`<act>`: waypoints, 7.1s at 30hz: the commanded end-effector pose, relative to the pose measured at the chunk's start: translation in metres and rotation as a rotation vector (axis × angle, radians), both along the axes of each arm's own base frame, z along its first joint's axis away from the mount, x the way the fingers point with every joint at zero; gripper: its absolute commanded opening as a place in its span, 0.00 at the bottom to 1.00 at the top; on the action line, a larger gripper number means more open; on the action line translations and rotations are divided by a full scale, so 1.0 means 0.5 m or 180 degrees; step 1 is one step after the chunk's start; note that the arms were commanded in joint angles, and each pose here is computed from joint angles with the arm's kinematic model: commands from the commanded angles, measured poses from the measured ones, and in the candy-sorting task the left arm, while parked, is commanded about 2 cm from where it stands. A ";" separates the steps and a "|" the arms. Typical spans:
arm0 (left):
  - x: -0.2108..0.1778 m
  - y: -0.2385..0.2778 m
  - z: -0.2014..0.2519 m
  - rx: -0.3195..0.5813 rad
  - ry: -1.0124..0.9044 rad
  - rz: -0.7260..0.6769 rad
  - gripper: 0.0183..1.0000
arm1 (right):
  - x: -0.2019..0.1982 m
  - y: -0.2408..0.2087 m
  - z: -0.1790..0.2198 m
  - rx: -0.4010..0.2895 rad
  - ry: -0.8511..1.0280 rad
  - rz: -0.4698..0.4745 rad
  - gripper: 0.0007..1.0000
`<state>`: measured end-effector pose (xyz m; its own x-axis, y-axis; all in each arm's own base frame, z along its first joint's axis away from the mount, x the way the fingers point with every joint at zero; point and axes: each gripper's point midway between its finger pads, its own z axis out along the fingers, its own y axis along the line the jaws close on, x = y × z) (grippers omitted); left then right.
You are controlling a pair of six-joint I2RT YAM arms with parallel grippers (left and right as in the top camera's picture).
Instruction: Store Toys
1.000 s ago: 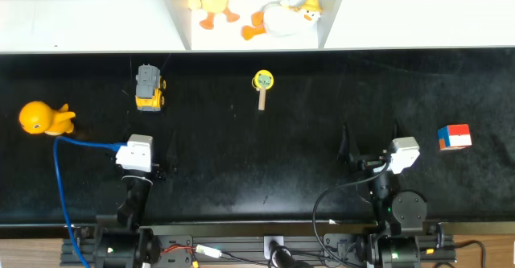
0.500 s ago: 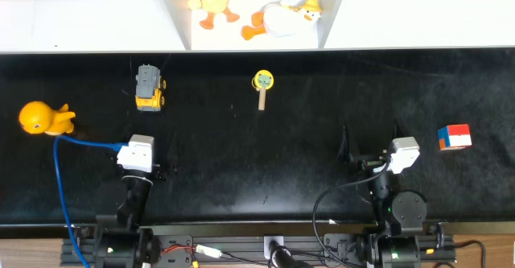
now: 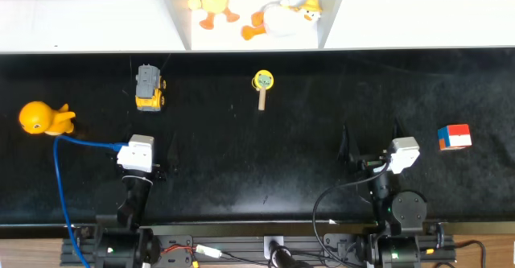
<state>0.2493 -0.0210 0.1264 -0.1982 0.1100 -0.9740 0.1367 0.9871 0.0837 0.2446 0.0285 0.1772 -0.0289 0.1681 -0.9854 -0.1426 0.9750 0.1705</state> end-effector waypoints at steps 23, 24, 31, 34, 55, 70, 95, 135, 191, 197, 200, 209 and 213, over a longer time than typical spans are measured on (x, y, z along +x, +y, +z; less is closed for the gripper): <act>-0.002 -0.009 0.000 0.0040 -0.0012 -0.0091 1.00 | 0.001 0.001 -0.008 0.0013 0.0009 0.0001 1.00; -0.002 -0.014 0.000 0.0019 -0.0013 -0.0135 1.00 | 0.001 0.001 -0.008 0.0013 0.0009 0.0001 1.00; -0.007 -0.017 0.023 -0.0332 0.0061 -0.0089 1.00 | 0.001 0.001 -0.008 0.0013 0.0008 0.0001 1.00; -0.022 0.003 0.056 -0.0393 0.0243 0.0126 1.00 | 0.001 0.001 -0.008 0.0013 0.0008 0.0001 1.00; -0.097 0.310 0.278 -0.0430 0.1355 0.2920 1.00 | 0.001 0.001 -0.008 0.0013 0.0008 0.0001 1.00; -0.057 0.355 0.243 -0.0808 0.1561 0.2699 1.00 | 0.001 0.001 -0.008 0.0013 0.0009 0.0001 1.00; 0.021 0.483 0.059 -0.0506 0.2488 0.2610 1.00 | 0.001 0.001 -0.008 0.0014 0.0008 0.0001 1.00; 0.083 0.514 -0.019 -0.0580 0.2446 0.1845 0.56 | 0.001 0.001 -0.008 0.0013 0.0008 0.0001 1.00; 0.430 0.439 0.190 -0.0500 0.1125 0.1791 0.45 | 0.001 0.001 -0.008 0.0013 0.0009 0.0001 1.00; 0.452 0.458 0.167 -0.0557 0.1215 0.1771 0.46 | 0.001 0.001 -0.008 0.0013 0.0008 0.0001 0.99; 0.460 0.461 0.164 -0.0580 0.1221 0.1779 0.47 | 0.001 0.001 -0.008 0.0013 0.0009 0.0001 1.00; 0.475 0.474 0.145 -0.0599 0.1260 0.1801 0.48 | 0.001 0.001 -0.008 0.0013 0.0008 0.0001 1.00; 0.474 0.476 0.144 -0.0595 0.1265 0.1813 0.56 | 0.001 0.001 -0.008 0.0013 0.0008 0.0001 1.00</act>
<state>0.4836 0.2087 0.1995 -0.5257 -0.2626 -0.8091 -0.4012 0.9153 -0.0363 0.2446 0.0286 0.1773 -0.0286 0.1681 -0.9854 -0.1430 0.9749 0.1704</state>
